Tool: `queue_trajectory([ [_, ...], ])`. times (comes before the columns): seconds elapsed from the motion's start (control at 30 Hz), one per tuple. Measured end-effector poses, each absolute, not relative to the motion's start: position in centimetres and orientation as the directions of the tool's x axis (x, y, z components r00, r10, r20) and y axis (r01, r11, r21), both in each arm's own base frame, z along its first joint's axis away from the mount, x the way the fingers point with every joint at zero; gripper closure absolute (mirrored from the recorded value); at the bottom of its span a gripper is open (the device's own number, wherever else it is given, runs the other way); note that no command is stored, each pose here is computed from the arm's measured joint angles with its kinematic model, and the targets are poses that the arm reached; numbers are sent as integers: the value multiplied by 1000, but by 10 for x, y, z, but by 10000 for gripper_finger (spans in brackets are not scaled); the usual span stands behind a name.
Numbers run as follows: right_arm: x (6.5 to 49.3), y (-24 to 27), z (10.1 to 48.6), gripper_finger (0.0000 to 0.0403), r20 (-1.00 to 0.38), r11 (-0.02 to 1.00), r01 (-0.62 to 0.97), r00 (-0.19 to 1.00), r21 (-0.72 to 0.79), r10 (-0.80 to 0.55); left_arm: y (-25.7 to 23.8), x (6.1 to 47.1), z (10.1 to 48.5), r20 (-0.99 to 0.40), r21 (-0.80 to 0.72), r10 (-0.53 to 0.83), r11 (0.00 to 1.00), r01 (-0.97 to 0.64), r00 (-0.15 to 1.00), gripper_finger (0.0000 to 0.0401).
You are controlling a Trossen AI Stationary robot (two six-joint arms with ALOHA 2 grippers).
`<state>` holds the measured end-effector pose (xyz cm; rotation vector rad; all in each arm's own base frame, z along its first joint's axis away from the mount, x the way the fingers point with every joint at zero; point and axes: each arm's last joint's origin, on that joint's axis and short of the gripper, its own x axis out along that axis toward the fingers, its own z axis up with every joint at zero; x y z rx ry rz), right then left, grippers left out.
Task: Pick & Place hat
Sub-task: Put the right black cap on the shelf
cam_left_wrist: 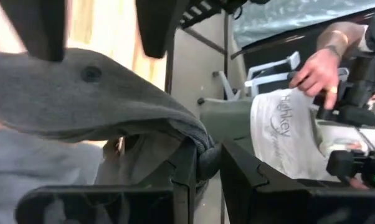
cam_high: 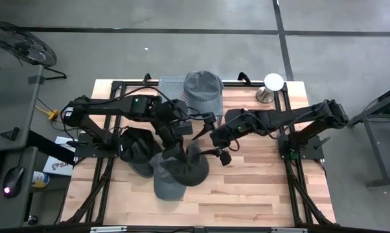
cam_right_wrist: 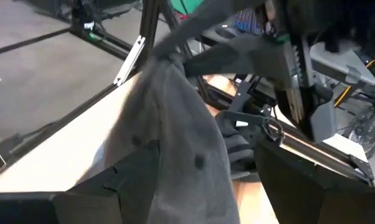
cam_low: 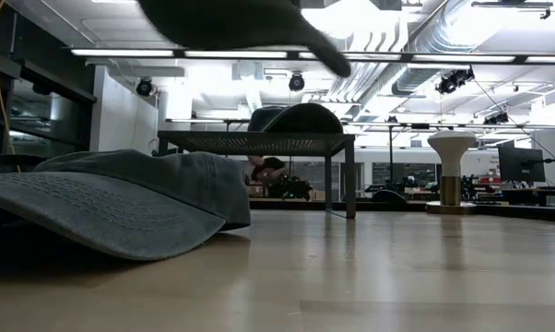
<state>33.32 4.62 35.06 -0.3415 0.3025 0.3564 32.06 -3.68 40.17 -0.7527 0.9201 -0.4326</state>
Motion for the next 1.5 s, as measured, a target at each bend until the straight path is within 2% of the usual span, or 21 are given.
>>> queue_trajectory([
  [0.17, 335, 47, 348, 150, -355, 865, -406, 887, -296, 295, -37, 327, 403, -518, -743, -634, 666, 64, 574, 356],
  [0.4, 339, 49, 338, 150, -397, 846, -466, 850, -259, 347, -37, 333, 403, -494, -743, -641, 662, 97, 588, 356],
  [0.67, 334, 50, 329, 164, -482, 858, -499, 785, -122, 389, -37, 332, 402, -511, -724, -617, 684, 87, 599, 356],
  [0.87, 331, 63, 329, 219, -486, 853, -520, 760, -57, 431, -36, 333, 402, -526, -701, -586, 709, 77, 616, 356],
  [1.3, 325, 94, 332, 390, -464, 848, -528, 740, 47, 486, -35, 333, 401, -546, -663, -539, 746, 62, 641, 356],
  [1.5, 325, 101, 335, 397, -441, 881, -459, 771, 117, 460, -34, 334, 401, -550, -657, -528, 752, 56, 647, 356],
])
